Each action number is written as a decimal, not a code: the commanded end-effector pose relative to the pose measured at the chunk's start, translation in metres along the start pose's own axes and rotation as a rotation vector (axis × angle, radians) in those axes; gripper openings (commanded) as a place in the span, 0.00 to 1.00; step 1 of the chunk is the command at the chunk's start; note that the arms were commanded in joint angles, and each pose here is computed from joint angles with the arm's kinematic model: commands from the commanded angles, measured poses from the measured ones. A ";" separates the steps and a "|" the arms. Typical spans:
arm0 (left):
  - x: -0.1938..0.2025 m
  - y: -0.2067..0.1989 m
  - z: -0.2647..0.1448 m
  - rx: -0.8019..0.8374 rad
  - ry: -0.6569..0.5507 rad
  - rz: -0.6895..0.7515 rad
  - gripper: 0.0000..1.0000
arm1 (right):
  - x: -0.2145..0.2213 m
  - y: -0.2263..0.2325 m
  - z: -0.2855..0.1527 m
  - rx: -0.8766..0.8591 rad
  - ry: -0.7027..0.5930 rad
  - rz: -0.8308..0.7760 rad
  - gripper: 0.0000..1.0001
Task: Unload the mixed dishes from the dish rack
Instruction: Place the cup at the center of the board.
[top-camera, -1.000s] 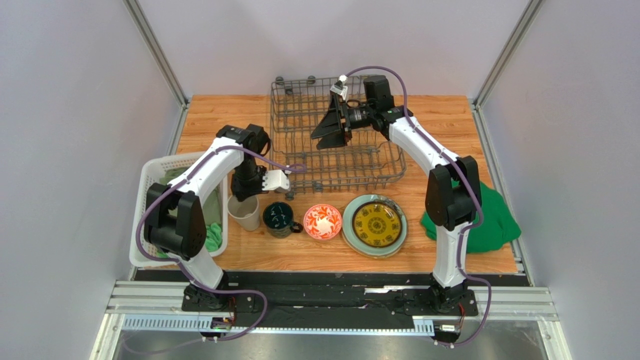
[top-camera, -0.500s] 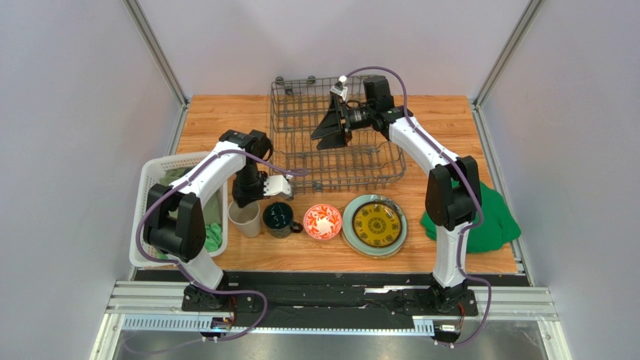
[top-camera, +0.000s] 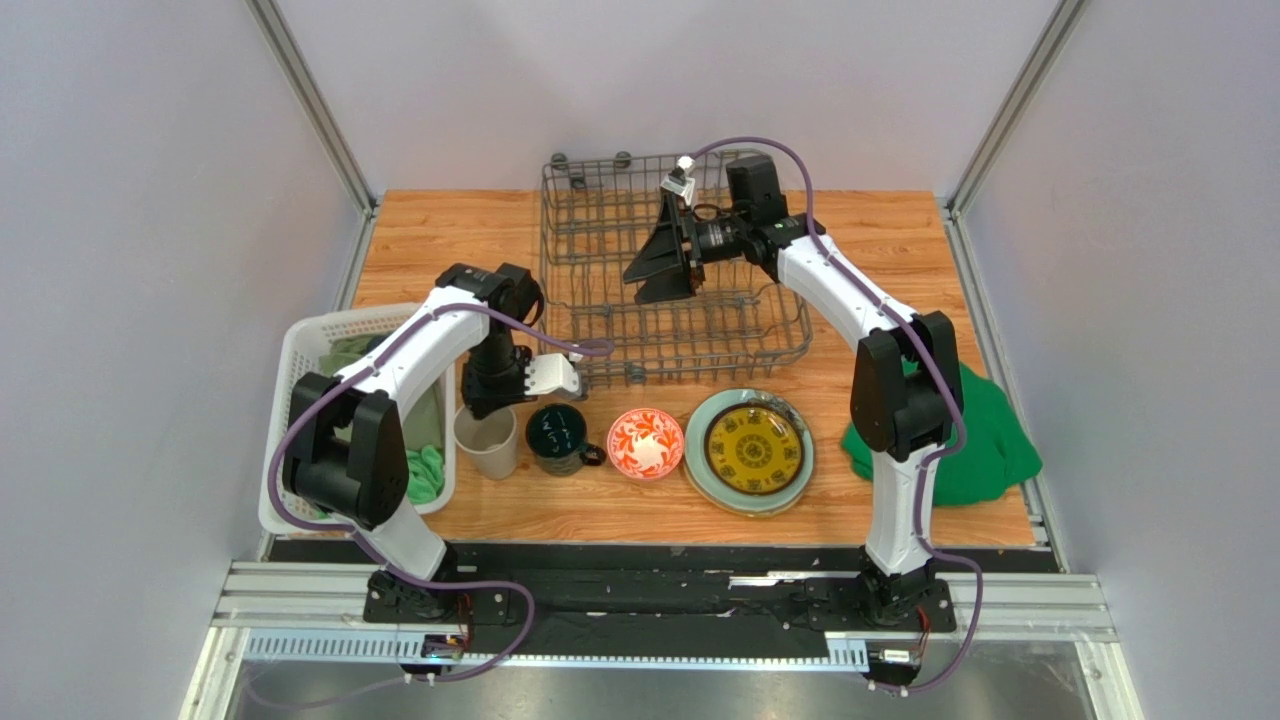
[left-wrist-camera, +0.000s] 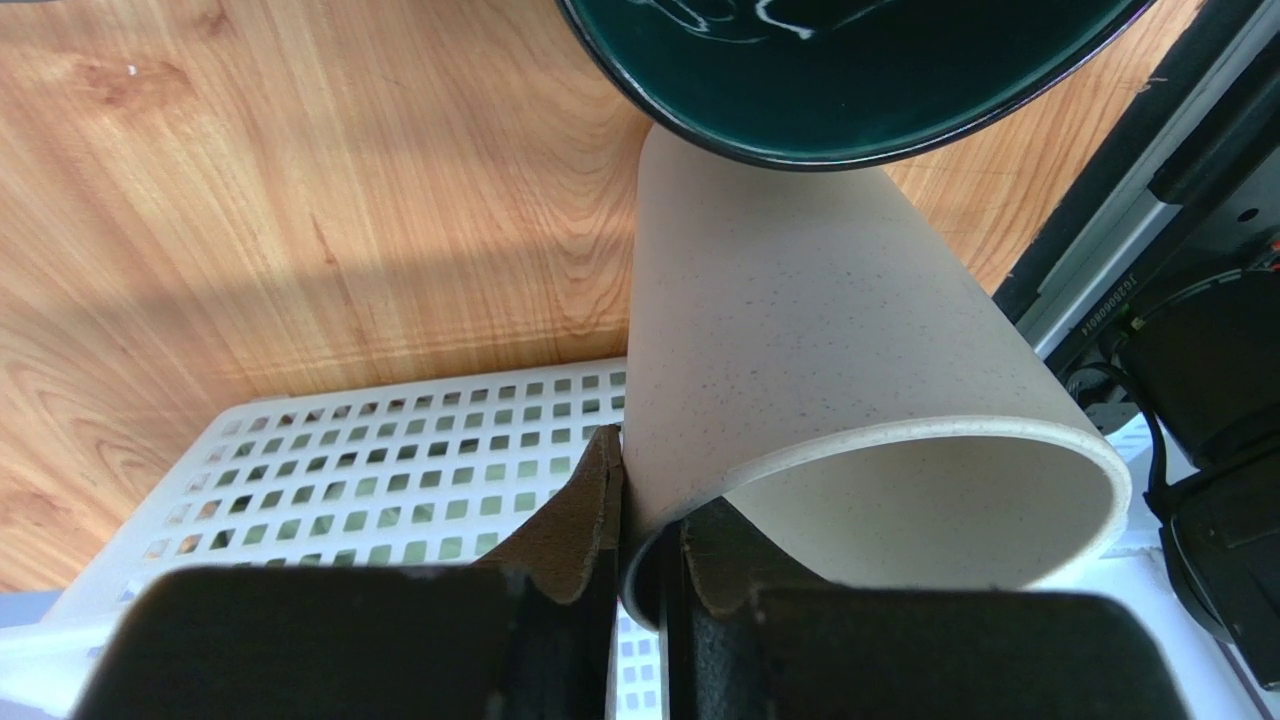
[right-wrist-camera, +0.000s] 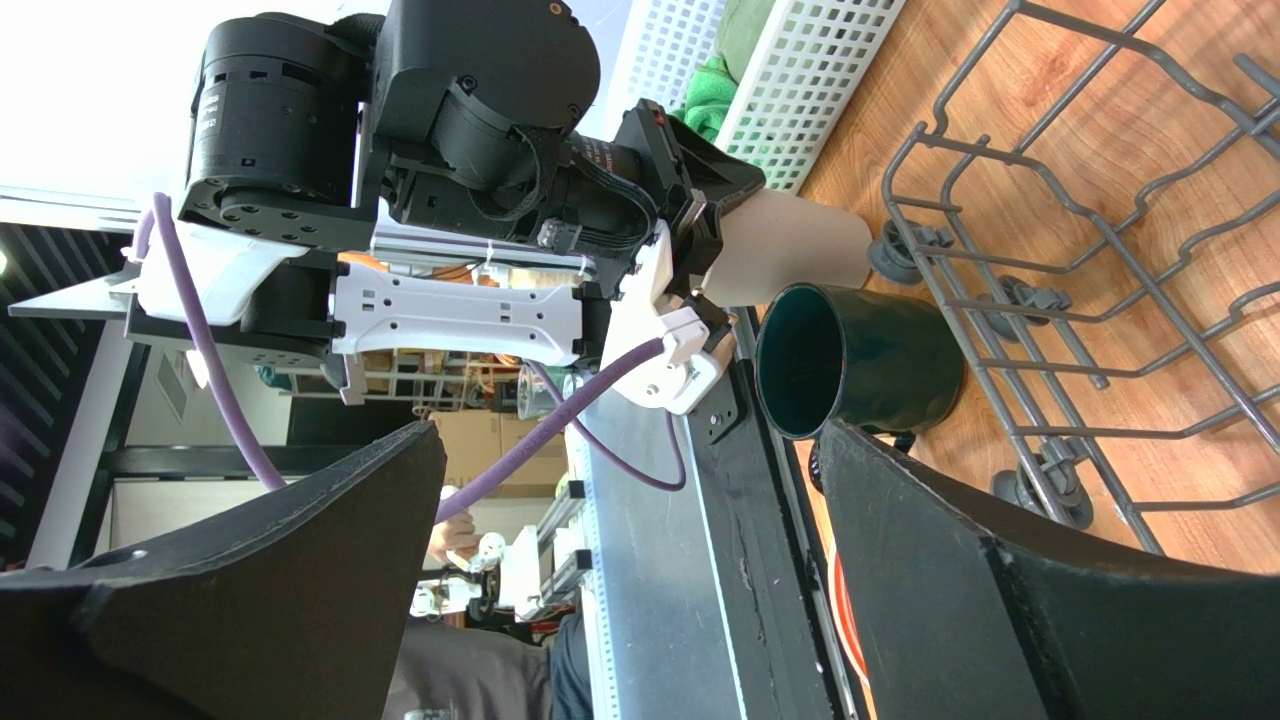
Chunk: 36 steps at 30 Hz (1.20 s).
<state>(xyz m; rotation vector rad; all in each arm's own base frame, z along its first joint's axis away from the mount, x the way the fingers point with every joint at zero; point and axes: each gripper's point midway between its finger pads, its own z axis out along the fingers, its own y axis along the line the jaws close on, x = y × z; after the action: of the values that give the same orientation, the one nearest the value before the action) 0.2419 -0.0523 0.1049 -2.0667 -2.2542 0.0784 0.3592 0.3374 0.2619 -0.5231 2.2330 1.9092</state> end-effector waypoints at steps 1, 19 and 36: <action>0.008 -0.017 -0.009 0.023 0.023 -0.008 0.13 | 0.001 0.021 -0.004 -0.006 -0.013 -0.070 0.99; 0.002 -0.011 -0.017 -0.035 -0.021 -0.018 0.30 | 0.002 0.021 -0.004 -0.004 -0.012 -0.072 0.99; -0.008 0.001 -0.054 -0.169 -0.105 -0.018 0.76 | 0.003 0.025 -0.007 0.000 -0.019 -0.083 0.99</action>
<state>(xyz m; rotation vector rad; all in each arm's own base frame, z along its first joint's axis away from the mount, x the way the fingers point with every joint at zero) 0.2428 -0.0546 0.1282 -2.0912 -2.3565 0.0334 0.3565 0.3356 0.2618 -0.5252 2.2349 1.8943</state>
